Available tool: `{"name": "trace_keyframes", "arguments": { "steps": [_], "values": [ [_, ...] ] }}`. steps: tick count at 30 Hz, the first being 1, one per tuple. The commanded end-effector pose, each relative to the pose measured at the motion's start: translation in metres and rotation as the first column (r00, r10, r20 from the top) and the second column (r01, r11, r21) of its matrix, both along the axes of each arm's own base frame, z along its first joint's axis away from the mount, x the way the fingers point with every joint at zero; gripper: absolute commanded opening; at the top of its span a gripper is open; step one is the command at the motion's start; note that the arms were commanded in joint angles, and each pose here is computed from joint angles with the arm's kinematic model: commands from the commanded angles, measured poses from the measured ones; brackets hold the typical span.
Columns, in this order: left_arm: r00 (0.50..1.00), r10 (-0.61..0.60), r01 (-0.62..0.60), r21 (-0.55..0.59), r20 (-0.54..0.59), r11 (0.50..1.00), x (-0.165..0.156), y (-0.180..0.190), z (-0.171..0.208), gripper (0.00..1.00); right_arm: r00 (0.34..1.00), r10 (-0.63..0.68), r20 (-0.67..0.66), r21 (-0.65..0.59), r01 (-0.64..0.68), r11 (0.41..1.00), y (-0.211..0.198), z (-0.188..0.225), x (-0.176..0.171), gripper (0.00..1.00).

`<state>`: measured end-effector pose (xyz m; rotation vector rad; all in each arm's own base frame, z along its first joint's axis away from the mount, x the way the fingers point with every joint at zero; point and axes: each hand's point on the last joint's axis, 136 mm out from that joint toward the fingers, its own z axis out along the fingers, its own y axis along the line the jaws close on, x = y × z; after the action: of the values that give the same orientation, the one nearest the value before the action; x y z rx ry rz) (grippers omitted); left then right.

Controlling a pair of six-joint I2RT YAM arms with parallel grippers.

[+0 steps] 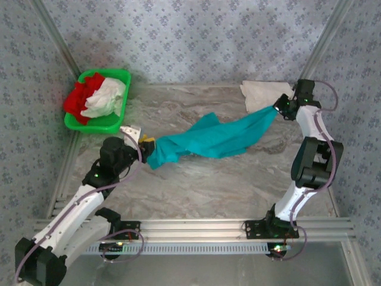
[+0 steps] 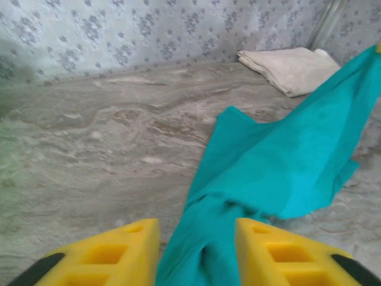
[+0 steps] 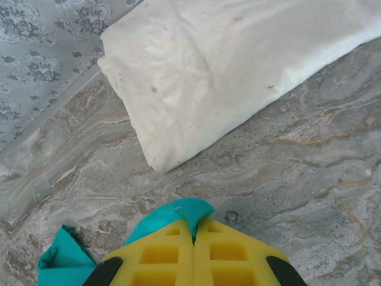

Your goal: Fold and stack the t-shirts

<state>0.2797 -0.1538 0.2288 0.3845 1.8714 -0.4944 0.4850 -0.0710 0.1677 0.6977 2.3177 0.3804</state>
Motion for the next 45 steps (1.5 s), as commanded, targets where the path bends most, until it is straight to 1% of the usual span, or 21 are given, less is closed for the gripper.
{"name": "trace_keyframes", "arguments": {
  "steps": [1,2,3,4,5,7,9,11,14,17,20,24,26,30,32,36,38,39,40,42,45],
  "values": [
    [0.998,-0.066,0.066,-0.015,-0.016,0.998,-0.012,-0.006,-0.001,0.51,0.998,-0.016,-0.059,0.011,0.016,1.000,0.002,-0.009,-0.007,0.28],
    [0.998,-0.065,0.065,-0.012,-0.016,0.998,-0.013,-0.006,-0.001,0.51,0.998,-0.022,-0.060,0.012,0.022,1.000,0.001,-0.009,-0.009,0.41],
    [0.998,-0.066,0.066,-0.008,-0.020,0.998,-0.013,-0.005,-0.002,0.55,0.998,-0.020,-0.060,0.017,0.021,1.000,0.002,-0.007,-0.011,0.53],
    [0.997,-0.072,0.072,-0.005,-0.031,0.997,-0.014,-0.006,-0.005,0.62,0.998,-0.015,-0.055,0.022,0.016,1.000,0.003,-0.005,-0.013,0.64],
    [0.995,-0.086,0.086,-0.009,-0.047,0.996,-0.016,-0.008,-0.008,0.67,0.999,-0.011,-0.048,0.028,0.012,1.000,0.007,-0.003,-0.016,0.66],
    [0.984,-0.134,0.130,-0.037,-0.120,0.991,-0.019,-0.019,-0.019,0.70,0.999,0.002,-0.052,0.033,0.000,0.999,0.021,-0.006,-0.030,0.68],
    [0.965,-0.140,0.128,-0.068,-0.222,0.990,-0.021,-0.026,-0.036,0.71,0.998,0.007,-0.066,0.039,-0.004,0.999,0.033,-0.015,-0.050,0.71],
    [0.936,-0.182,0.161,-0.094,-0.303,0.983,-0.029,-0.042,-0.055,0.72,0.995,0.007,-0.098,0.077,0.001,0.997,0.044,-0.037,-0.076,0.72],
    [0.907,-0.225,0.229,-0.034,-0.356,0.973,-0.050,-0.070,-0.083,0.72,0.991,0.048,-0.129,0.122,-0.033,0.992,0.062,-0.060,-0.106,0.72],
    [0.882,-0.269,0.295,0.009,-0.387,0.955,-0.065,-0.089,-0.102,0.64,0.980,0.089,-0.178,0.116,-0.069,0.991,0.071,-0.077,-0.126,0.71],
    [0.862,-0.279,0.332,0.057,-0.423,0.942,-0.065,-0.096,-0.120,0.58,0.966,0.136,-0.221,0.146,-0.105,0.984,0.083,-0.090,-0.135,0.68],
    [0.825,-0.228,0.333,0.117,-0.518,0.936,-0.061,-0.098,-0.147,0.61,0.937,0.200,-0.286,0.200,-0.146,0.969,0.104,-0.108,-0.144,0.66],
    [0.810,-0.172,0.301,0.147,-0.561,0.942,-0.060,-0.093,-0.160,0.65,0.932,0.215,-0.293,0.202,-0.159,0.966,0.111,-0.114,-0.149,0.66],
    [0.819,-0.079,0.231,0.201,-0.568,0.952,-0.054,-0.080,-0.178,0.67,0.922,0.267,-0.281,0.263,-0.193,0.945,0.127,-0.123,-0.147,0.63],
    [0.829,-0.041,0.200,0.227,-0.558,0.953,-0.048,-0.074,-0.182,0.60,0.923,0.281,-0.262,0.284,-0.204,0.937,0.134,-0.126,-0.141,0.61],
    [0.838,0.020,0.163,0.287,-0.545,0.944,-0.036,-0.067,-0.189,0.32,0.923,0.289,-0.255,0.313,-0.204,0.928,0.141,-0.135,-0.130,0.55],
    [0.843,0.052,0.140,0.312,-0.535,0.940,-0.029,-0.064,-0.190,0.12,0.927,0.280,-0.252,0.311,-0.196,0.930,0.140,-0.140,-0.126,0.47],
    [0.846,0.060,0.132,0.317,-0.529,0.939,-0.027,-0.063,-0.187,0.05,0.929,0.279,-0.244,0.310,-0.198,0.930,0.140,-0.140,-0.123,0.45],
    [0.852,0.063,0.125,0.319,-0.520,0.939,-0.024,-0.063,-0.184,0.00,0.932,0.276,-0.234,0.307,-0.199,0.931,0.139,-0.139,-0.120,0.38],
    [0.867,0.085,0.089,0.320,-0.491,0.943,-0.019,-0.060,-0.174,0.00,0.937,0.270,-0.222,0.298,-0.199,0.934,0.139,-0.138,-0.116,0.28],
    [0.895,0.092,0.042,0.287,-0.437,0.957,-0.012,-0.054,-0.155,0.00,0.944,0.264,-0.200,0.283,-0.202,0.938,0.136,-0.137,-0.109,0.18]
  ]
}}
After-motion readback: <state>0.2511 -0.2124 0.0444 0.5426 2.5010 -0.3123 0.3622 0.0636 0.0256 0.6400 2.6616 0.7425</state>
